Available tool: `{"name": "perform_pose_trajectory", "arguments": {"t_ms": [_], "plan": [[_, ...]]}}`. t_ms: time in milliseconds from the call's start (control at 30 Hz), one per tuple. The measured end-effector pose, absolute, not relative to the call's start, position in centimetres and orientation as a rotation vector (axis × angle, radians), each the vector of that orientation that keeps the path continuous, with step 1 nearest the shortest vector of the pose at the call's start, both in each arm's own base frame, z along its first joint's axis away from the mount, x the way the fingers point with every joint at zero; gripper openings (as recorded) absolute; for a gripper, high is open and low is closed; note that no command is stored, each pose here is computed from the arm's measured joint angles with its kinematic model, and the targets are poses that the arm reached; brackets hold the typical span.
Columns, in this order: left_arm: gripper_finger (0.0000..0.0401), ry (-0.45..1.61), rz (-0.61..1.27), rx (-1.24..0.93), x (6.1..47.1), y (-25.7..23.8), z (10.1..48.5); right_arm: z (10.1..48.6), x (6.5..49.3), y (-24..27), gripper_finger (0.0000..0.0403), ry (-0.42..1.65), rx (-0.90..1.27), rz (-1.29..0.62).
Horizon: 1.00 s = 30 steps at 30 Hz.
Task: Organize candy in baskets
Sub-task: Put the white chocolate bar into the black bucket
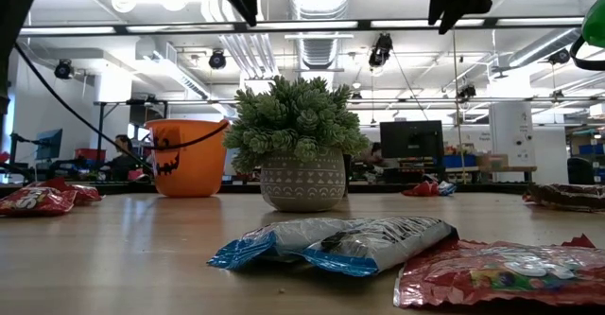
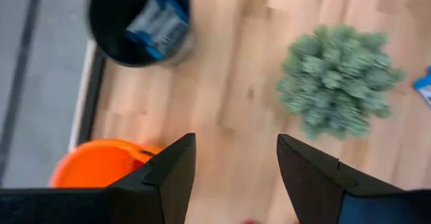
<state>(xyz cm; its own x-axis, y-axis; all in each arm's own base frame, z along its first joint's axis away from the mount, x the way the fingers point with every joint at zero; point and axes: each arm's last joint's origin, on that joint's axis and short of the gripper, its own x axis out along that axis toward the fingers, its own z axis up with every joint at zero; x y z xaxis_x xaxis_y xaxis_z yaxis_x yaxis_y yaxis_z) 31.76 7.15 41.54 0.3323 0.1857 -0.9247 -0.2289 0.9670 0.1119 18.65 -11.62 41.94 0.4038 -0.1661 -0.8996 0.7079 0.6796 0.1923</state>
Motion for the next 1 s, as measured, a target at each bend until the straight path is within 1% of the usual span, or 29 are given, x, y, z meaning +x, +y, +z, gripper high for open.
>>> {"name": "perform_pose_trajectory", "arguments": {"t_ms": [133, 367, 533, 800, 1000], "plan": [[0.0190, 1.231, 0.260, -0.072, 32.3, 5.1, 40.6, 41.9, 18.5, -11.5, 0.0162, 1.033, 0.603, -0.588], [0.0190, 1.259, 0.325, -0.213, 33.0, 1.8, 39.0, 41.8, 18.4, -11.6, 0.0162, 1.062, 0.539, -0.600], [0.0190, 1.230, 0.361, -0.326, 34.0, -1.1, 37.4, 41.8, 18.2, -11.5, 0.0162, 1.094, 0.500, -0.571], [0.0190, 1.099, 0.384, -0.546, 35.6, -6.4, 35.2, 41.8, 18.0, -11.4, 0.0162, 1.111, 0.466, -0.547], [0.0190, 1.078, 0.371, -0.615, 35.5, -10.5, 34.1, 41.7, 17.8, -11.2, 0.0162, 1.134, 0.468, -0.543]]}}
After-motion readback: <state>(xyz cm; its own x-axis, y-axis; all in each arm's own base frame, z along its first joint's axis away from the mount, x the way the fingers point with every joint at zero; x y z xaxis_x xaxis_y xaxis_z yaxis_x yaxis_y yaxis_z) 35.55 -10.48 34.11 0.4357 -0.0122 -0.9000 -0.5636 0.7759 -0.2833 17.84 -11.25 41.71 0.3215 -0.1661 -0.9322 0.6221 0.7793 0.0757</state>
